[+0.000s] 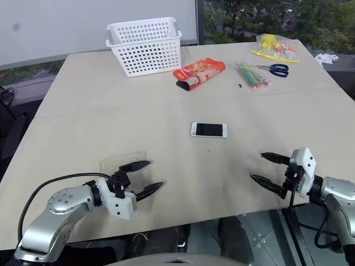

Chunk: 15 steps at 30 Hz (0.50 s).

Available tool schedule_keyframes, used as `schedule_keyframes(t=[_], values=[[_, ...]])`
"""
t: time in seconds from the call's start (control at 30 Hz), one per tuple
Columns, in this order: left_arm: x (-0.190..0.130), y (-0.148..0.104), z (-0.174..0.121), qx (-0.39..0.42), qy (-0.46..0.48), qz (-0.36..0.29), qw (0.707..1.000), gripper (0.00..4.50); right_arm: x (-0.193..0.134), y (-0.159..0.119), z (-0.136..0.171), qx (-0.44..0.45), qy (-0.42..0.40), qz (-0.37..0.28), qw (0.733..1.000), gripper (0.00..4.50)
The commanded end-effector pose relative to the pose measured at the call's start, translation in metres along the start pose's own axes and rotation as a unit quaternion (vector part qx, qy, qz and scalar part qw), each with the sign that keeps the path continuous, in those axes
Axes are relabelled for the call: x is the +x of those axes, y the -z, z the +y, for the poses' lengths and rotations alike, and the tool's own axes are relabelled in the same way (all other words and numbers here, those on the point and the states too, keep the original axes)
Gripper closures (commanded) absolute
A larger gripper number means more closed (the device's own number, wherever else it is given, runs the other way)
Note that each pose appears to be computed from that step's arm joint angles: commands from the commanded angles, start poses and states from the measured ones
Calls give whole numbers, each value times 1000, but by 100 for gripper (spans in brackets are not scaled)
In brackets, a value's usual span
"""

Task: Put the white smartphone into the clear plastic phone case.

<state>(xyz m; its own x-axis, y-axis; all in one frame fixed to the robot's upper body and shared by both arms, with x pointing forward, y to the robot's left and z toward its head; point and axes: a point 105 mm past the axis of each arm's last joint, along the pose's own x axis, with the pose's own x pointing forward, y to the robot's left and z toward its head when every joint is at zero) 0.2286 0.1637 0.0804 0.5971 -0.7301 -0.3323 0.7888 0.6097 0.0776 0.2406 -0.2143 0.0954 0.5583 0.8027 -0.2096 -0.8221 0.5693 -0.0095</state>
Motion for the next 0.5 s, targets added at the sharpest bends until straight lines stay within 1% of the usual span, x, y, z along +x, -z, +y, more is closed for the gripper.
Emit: schedule_keyframes(t=[0.03,0.5], values=[[0,-1,-9,3,15,-11,1000,1,-6,-7,-5,-29,6,-7,1000,0],[-1,-6,-14,-2,25,-40,999,1,-6,-7,-5,-43,12,-17,999,0]])
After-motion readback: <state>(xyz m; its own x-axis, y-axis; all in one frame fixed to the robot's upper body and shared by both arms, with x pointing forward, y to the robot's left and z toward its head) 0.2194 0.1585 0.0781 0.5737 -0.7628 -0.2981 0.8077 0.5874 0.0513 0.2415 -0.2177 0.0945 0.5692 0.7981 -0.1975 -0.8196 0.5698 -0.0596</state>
